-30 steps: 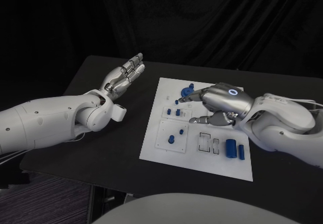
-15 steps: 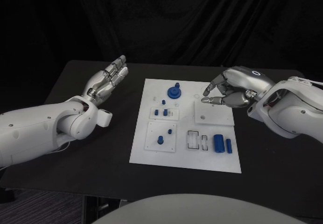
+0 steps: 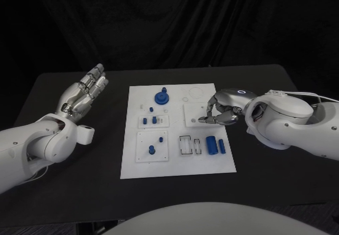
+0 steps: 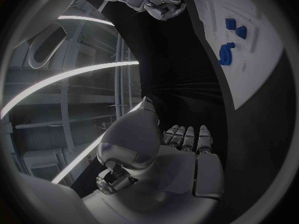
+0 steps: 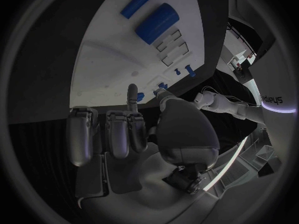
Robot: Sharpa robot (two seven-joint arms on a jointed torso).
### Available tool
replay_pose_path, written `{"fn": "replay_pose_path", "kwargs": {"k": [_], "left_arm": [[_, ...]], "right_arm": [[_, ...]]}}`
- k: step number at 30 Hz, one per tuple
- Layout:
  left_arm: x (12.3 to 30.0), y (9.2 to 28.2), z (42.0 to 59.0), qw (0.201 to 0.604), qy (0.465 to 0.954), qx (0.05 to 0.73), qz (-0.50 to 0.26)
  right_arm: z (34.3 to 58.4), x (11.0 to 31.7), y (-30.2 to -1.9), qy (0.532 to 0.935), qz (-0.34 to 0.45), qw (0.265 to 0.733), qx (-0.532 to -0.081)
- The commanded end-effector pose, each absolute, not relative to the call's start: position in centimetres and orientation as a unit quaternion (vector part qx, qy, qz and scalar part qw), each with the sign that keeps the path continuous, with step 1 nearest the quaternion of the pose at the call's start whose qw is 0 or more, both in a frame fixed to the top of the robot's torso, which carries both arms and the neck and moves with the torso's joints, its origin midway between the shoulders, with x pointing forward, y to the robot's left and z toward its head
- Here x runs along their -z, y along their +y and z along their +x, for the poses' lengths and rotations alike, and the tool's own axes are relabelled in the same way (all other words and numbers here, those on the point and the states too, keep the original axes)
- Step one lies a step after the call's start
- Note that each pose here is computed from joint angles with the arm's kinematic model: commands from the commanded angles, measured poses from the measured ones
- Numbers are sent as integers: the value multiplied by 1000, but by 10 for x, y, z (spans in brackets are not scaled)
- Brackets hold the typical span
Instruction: Assemble the parts on the task board
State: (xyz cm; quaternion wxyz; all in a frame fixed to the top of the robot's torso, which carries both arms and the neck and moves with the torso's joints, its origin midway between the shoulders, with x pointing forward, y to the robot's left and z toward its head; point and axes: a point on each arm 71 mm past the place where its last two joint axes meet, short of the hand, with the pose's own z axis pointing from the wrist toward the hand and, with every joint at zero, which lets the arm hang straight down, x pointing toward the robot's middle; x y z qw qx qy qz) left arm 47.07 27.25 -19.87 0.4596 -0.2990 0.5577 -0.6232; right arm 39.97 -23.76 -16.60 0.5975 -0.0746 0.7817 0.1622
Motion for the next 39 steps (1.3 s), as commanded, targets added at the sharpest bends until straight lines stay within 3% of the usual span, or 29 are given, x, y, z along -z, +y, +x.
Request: {"fn": "replay_pose_path", "kwargs": {"k": [1, 24, 39], "left_arm": [[193, 271, 468, 465, 530, 652, -280], [194, 272, 464, 463, 528, 655, -280], [194, 272, 464, 463, 530, 653, -282]], "right_arm": [[394, 172, -243, 803, -69, 583, -96], [352, 185, -236, 807, -51, 581, -97], [343, 196, -237, 813, -74, 573, -76]]}}
